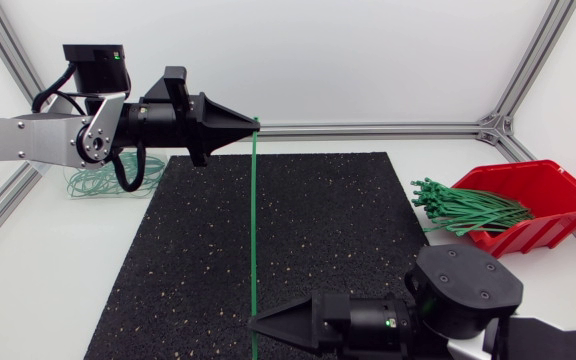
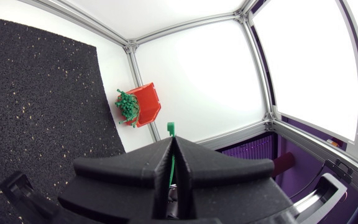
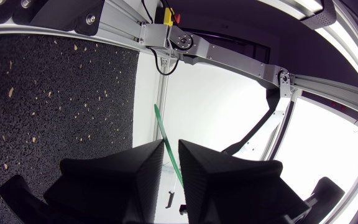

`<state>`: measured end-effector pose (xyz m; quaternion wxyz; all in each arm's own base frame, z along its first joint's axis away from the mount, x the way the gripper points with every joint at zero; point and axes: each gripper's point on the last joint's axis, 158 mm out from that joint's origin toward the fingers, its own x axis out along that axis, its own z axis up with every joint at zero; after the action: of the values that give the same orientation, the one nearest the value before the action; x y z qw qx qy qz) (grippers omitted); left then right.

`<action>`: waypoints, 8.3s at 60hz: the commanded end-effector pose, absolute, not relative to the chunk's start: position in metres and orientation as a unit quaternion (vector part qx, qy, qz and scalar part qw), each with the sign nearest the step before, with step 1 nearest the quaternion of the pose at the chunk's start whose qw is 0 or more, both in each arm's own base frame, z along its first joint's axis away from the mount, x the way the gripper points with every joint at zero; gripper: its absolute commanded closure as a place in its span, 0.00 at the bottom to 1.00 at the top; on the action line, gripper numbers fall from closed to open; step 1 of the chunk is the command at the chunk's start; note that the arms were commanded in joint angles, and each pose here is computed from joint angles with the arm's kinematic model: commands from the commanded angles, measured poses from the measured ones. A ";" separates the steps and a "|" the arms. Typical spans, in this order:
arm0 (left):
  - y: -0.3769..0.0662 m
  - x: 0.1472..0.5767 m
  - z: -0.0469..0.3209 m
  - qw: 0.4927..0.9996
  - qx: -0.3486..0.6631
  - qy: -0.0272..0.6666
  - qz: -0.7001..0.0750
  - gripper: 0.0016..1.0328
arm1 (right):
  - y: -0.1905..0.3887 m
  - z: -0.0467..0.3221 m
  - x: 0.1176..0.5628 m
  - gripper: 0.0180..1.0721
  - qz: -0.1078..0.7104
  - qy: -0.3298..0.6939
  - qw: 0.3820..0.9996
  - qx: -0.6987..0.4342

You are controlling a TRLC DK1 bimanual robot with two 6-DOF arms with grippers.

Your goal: Take a green cable tie from the red box, thread the tail through the head to close it, then place it in the transparent bin on the left.

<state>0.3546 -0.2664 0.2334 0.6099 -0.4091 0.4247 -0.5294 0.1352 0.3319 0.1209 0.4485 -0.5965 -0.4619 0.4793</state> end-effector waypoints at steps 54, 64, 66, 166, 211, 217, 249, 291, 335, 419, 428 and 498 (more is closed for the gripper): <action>-0.268 0.345 0.244 0.604 -0.409 0.423 -0.538 0.96 | 0.328 0.120 0.144 0.88 0.473 -0.452 0.457 -0.603; -0.271 0.342 0.244 0.601 -0.407 0.426 -0.541 0.96 | 0.330 0.123 0.143 0.91 0.470 -0.456 0.456 -0.602; -0.272 0.341 0.243 0.600 -0.406 0.427 -0.541 0.96 | 0.330 0.123 0.143 0.91 0.470 -0.456 0.456 -0.602; -0.268 0.311 0.254 0.612 -0.393 0.406 -0.553 0.96 | 0.330 0.140 0.149 0.95 0.709 -0.072 0.680 -0.175; -0.267 0.290 0.261 0.626 -0.378 0.386 -0.562 0.96 | 0.314 0.215 0.111 0.95 0.803 0.294 0.498 0.143; -0.266 0.284 0.263 0.634 -0.370 0.375 -0.567 0.96 | 0.312 0.236 0.096 0.95 0.804 0.308 0.485 0.155; -0.278 0.211 0.274 0.696 -0.292 0.272 -0.598 0.96 | 0.309 0.302 0.095 0.95 0.741 0.417 0.464 0.249; -0.282 0.202 0.253 0.725 -0.255 0.244 -0.591 0.96 | 0.308 0.318 0.117 0.95 0.576 0.588 0.451 0.344; -0.285 0.188 0.276 0.785 -0.206 0.133 -0.568 0.96 | 0.309 0.307 0.145 0.95 0.486 0.640 0.457 0.382; -0.274 0.196 0.302 0.807 -0.235 0.084 -0.535 0.96 | 0.307 0.316 0.141 0.95 0.487 0.636 0.462 0.380; -0.282 0.187 0.302 0.802 -0.235 0.087 -0.541 0.96 | 0.301 0.320 0.129 0.95 0.490 0.631 0.468 0.378; -0.299 0.161 0.343 0.799 -0.238 0.055 -0.549 0.96 | 0.291 0.335 0.098 0.95 0.511 0.618 0.475 0.362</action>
<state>0.1650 -0.2993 0.3180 0.8054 -0.2286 0.0773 -0.5413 0.0993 0.2888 0.3307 -0.4810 -0.3585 -0.6102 -0.5174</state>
